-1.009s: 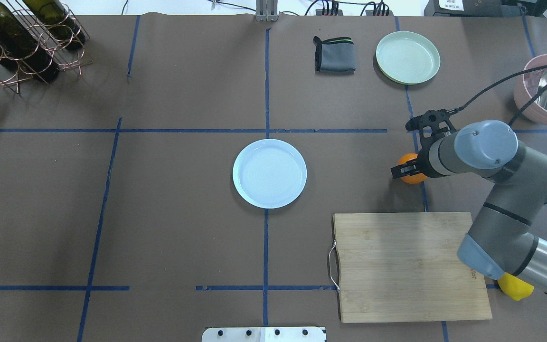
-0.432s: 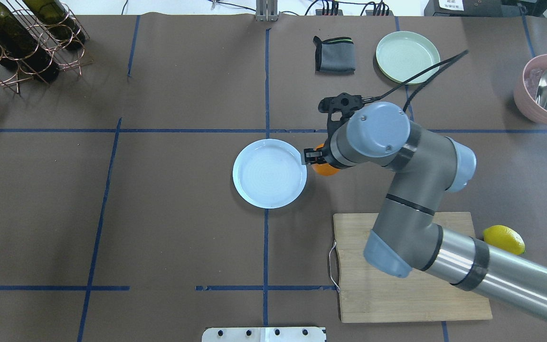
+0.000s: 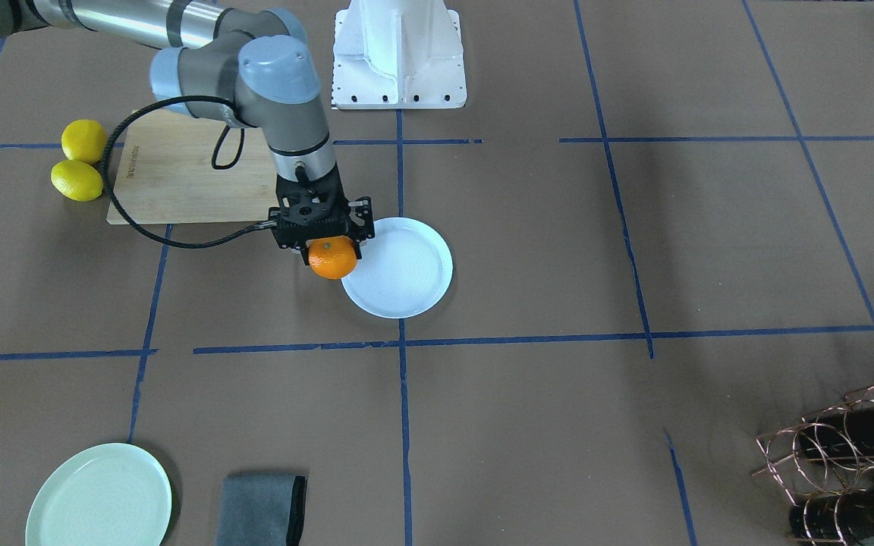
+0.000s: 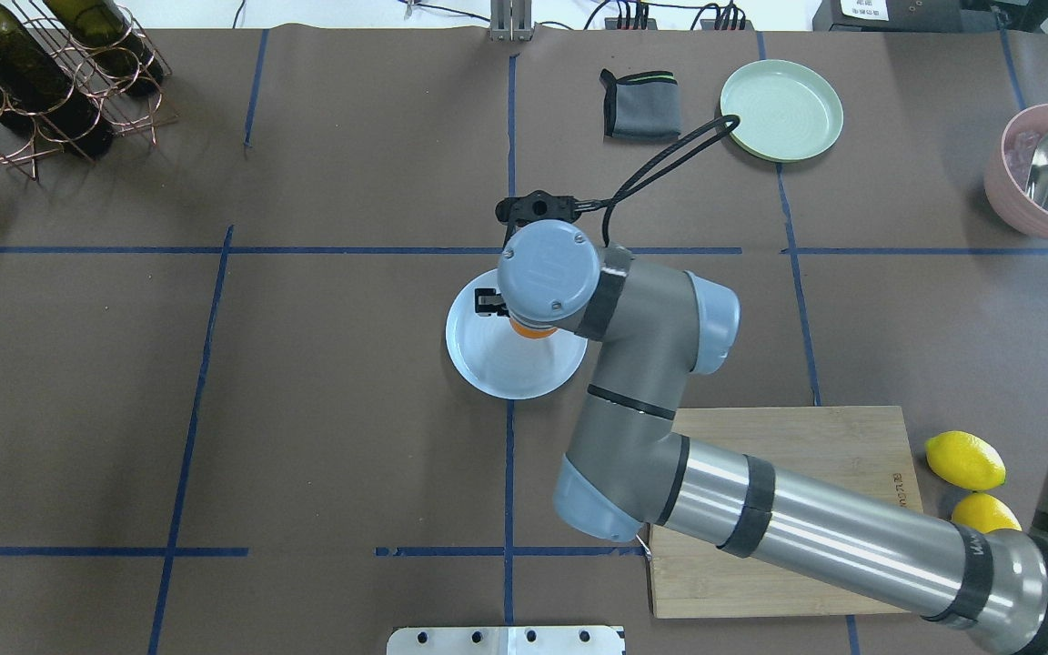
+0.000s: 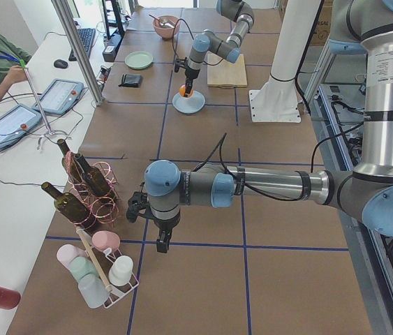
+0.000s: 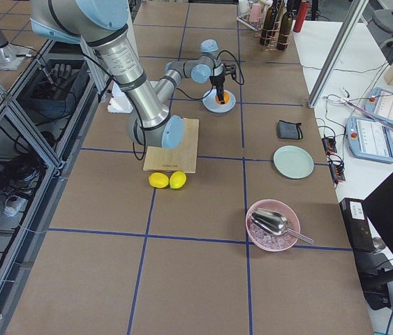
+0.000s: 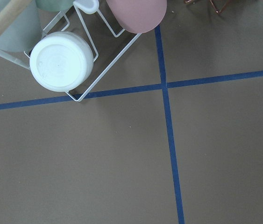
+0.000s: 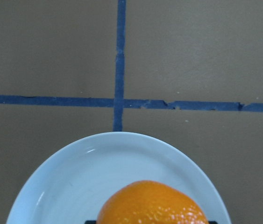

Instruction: Pick orange to plate

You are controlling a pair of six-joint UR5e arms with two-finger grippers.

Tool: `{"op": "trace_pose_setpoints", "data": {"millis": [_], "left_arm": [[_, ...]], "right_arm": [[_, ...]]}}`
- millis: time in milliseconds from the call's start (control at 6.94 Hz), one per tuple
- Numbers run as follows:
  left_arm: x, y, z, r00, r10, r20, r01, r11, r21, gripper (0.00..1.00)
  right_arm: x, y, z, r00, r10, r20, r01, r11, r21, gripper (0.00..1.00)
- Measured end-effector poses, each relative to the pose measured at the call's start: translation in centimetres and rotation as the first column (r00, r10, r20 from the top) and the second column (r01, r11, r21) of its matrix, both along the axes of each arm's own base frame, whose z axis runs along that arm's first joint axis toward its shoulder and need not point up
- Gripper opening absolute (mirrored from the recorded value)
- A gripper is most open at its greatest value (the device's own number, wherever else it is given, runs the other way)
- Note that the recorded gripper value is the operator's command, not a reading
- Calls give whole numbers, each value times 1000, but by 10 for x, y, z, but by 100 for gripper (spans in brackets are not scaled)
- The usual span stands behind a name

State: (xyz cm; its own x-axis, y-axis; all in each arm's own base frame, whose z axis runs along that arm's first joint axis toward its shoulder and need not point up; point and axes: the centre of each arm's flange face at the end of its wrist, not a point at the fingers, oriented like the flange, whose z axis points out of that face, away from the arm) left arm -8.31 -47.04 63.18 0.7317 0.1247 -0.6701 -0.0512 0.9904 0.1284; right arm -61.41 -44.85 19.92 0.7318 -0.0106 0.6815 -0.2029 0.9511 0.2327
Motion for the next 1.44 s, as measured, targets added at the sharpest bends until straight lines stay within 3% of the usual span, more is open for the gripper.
{"op": "trace_pose_setpoints", "data": {"millis": [144, 288, 577, 1009, 1297, 1441], "left_arm": [[0, 0, 0, 1000, 0, 0, 0, 1000, 0, 100], [0, 0, 0, 1000, 0, 0, 0, 1000, 0, 100], [0, 0, 0, 1000, 0, 0, 0, 1000, 0, 100], [0, 0, -1, 1000, 1, 0, -1, 1000, 4, 100], [0, 5, 0, 1000, 4, -3, -4, 1000, 3, 100], [1, 7, -1, 1000, 5, -8, -5, 1000, 2, 100]], "right_arm": [[-18, 2, -3, 1000, 11, -19, -11, 1000, 0, 56], [-26, 5, -5, 999, 14, -35, -14, 1000, -3, 100], [-30, 7, -6, 998, 18, -61, -18, 1000, -4, 100], [-2, 5, -31, 999, -5, -48, 5, 1000, 3, 100], [92, -41, -48, 994, -100, -34, 100, 995, -19, 100], [159, -72, -29, 983, -182, -32, 182, 983, -2, 100]]}}
